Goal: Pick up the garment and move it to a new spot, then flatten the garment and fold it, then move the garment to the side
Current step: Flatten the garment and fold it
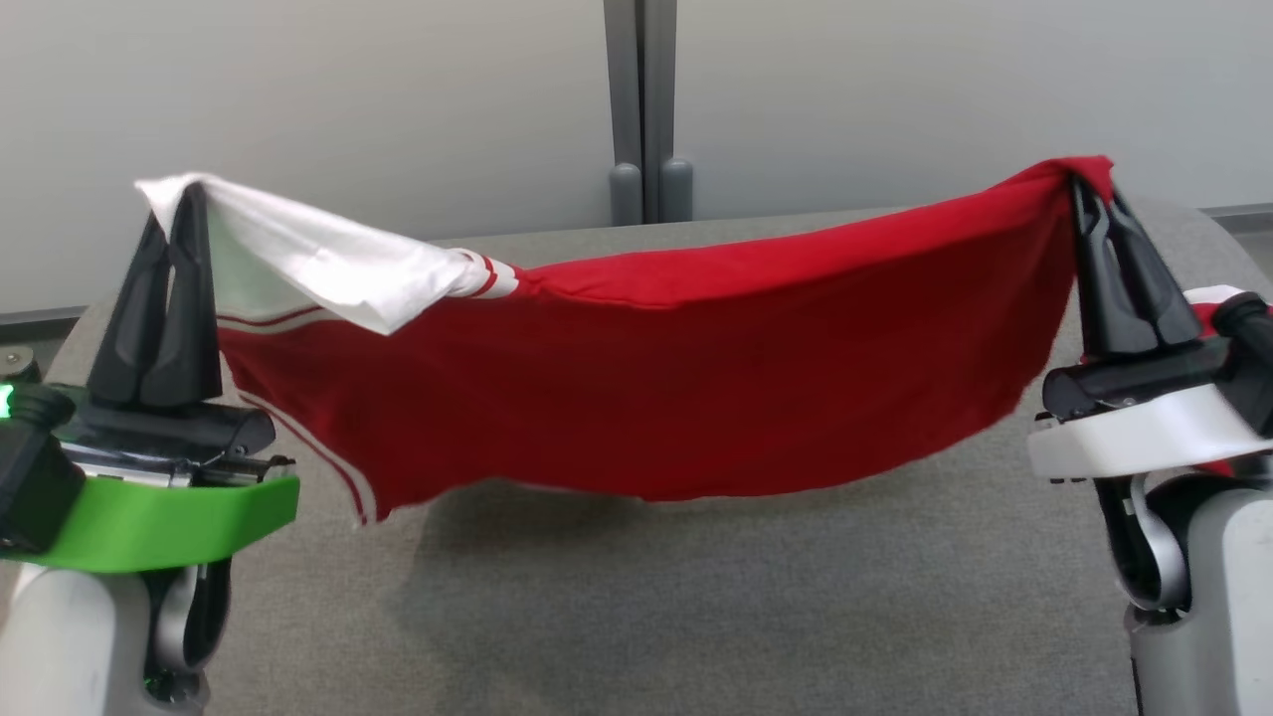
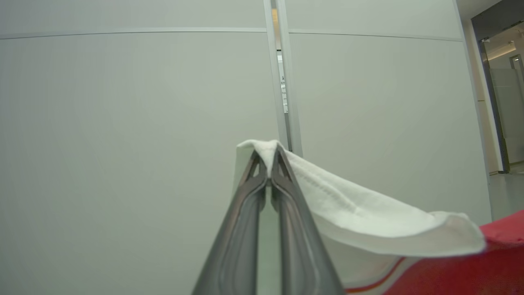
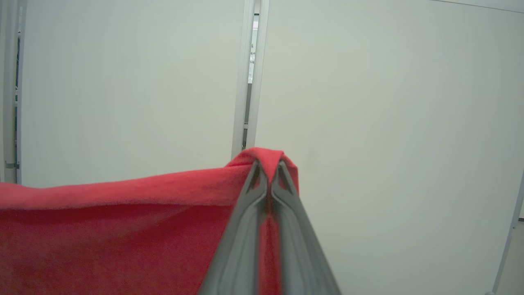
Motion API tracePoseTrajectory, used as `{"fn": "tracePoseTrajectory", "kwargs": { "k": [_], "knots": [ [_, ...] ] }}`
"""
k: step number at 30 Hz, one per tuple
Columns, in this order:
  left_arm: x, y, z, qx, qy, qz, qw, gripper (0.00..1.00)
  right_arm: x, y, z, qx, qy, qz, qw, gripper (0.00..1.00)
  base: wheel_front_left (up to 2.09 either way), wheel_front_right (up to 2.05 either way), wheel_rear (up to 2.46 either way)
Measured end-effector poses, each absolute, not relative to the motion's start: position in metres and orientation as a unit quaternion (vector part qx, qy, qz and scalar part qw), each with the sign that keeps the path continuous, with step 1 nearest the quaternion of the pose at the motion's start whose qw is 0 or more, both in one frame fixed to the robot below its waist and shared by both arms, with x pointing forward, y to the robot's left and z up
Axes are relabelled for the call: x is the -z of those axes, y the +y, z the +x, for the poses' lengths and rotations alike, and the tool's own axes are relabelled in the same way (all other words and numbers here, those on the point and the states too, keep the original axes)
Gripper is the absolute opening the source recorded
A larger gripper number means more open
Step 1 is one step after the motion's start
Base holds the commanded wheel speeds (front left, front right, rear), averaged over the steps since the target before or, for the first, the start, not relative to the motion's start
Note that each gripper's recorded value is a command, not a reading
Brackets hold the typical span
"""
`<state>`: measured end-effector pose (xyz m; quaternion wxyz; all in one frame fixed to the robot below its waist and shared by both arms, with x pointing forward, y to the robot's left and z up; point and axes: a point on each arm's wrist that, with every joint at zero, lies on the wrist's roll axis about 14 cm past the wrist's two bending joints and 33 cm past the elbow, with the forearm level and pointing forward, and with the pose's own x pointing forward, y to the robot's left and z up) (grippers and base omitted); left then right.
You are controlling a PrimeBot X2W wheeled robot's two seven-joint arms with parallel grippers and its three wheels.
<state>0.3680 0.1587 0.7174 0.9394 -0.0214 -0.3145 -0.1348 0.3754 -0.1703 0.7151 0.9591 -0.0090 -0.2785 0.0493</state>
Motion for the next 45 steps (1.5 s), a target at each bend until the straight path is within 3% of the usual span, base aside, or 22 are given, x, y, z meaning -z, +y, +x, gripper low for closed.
{"fn": "tracePoseTrajectory", "kwargs": {
  "k": [8,14,23,37,45],
  "knots": [
    [-0.796,0.131,0.34,0.185,-0.402,0.029,0.896,0.0,-0.777,-0.182,0.331,-0.025,-0.362,-0.035,0.931,0.0,0.0,0.0,0.0],
    [-0.795,0.121,0.365,0.209,-0.368,0.026,0.905,0.0,-0.77,-0.19,0.346,-0.01,-0.338,-0.04,0.94,0.0,0.0,0.0,0.0],
    [-0.778,0.11,0.45,0.222,-0.318,0.039,0.921,0.0,-0.746,-0.181,0.441,-0.028,-0.282,-0.035,0.958,0.0,0.0,0.0,0.0],
    [-0.793,0.11,0.613,0.172,-0.336,0.135,0.916,0.0,-0.776,-0.156,0.62,-0.043,-0.305,-0.135,0.942,0.0,0.0,0.0,0.0],
    [-0.727,0.113,0.662,0.162,-0.293,0.078,0.939,0.0,-0.697,-0.157,0.685,-0.037,-0.244,-0.12,0.962,0.0,0.0,0.0,0.0]
  ]
}}
